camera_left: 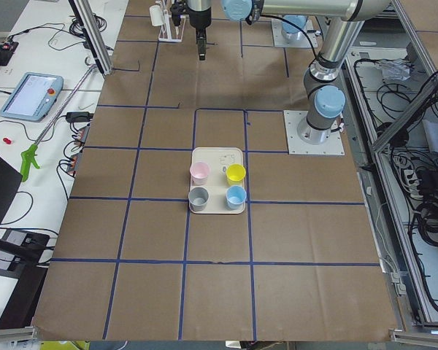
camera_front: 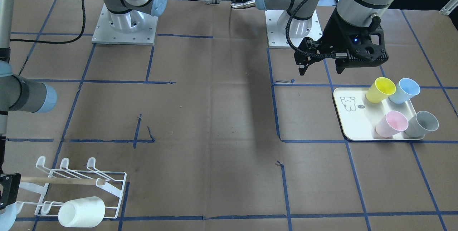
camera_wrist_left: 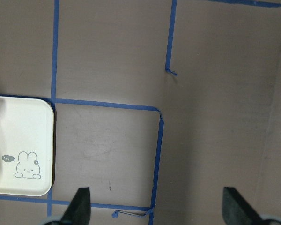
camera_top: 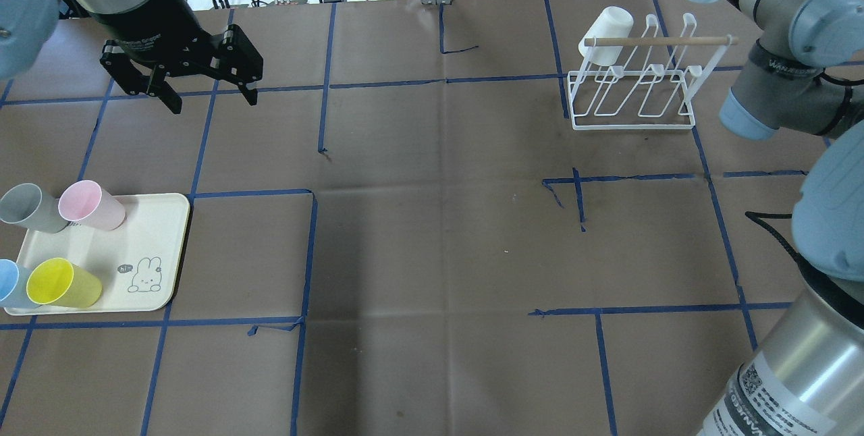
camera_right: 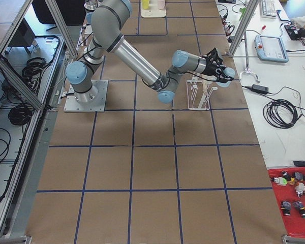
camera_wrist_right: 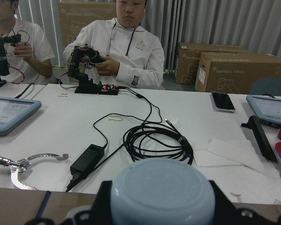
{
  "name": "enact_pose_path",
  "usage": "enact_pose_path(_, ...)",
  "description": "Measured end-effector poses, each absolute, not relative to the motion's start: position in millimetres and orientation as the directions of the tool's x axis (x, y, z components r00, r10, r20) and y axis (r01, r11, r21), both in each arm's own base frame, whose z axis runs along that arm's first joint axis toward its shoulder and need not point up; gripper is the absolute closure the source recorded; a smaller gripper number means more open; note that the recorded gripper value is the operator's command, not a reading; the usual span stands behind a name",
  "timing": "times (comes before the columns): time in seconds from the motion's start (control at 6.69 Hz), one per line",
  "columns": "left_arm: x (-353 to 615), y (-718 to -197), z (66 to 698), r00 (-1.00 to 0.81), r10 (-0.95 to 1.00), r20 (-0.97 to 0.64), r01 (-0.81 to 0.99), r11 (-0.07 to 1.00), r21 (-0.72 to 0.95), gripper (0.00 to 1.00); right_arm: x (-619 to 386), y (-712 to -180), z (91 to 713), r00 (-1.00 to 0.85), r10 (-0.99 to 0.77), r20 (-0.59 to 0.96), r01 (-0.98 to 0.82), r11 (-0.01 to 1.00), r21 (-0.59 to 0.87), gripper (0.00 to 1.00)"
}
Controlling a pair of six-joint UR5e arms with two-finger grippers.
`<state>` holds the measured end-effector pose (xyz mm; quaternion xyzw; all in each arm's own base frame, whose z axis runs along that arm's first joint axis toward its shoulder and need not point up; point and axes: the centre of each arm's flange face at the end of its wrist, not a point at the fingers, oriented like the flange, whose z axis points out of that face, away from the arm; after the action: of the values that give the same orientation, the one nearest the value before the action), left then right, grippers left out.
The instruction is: Transfer IKEA cup to right arm and place on rack
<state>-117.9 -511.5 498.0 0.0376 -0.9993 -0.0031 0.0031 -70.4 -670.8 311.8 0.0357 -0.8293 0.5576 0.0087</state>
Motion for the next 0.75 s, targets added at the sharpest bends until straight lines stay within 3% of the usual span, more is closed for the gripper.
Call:
enact_pose_path(0.45,-124,-515,491,-0.998,-0.065,0.008,-0.065,0.998,0.012,0.0,-66,-659,291,-0.998,-0.051,0.045,-0.062,0.406,-0.912,0.86)
enact_pose_path(0.6,-124,-516,490,-0.998,-0.062,0.008,-0.062,0.998,0.009,0.0,-65,-656,286,-0.998,-0.052,0.041,-0.059,0.416,-0.907,0.78)
enact_pose_path(0.75,-124,-517,488,-0.998,-0.061,0.008,-0.061,0.998,0.01,0.0,-65,-654,282,-0.998,-0.051,0.037,-0.055,0.426,-0.903,0.19)
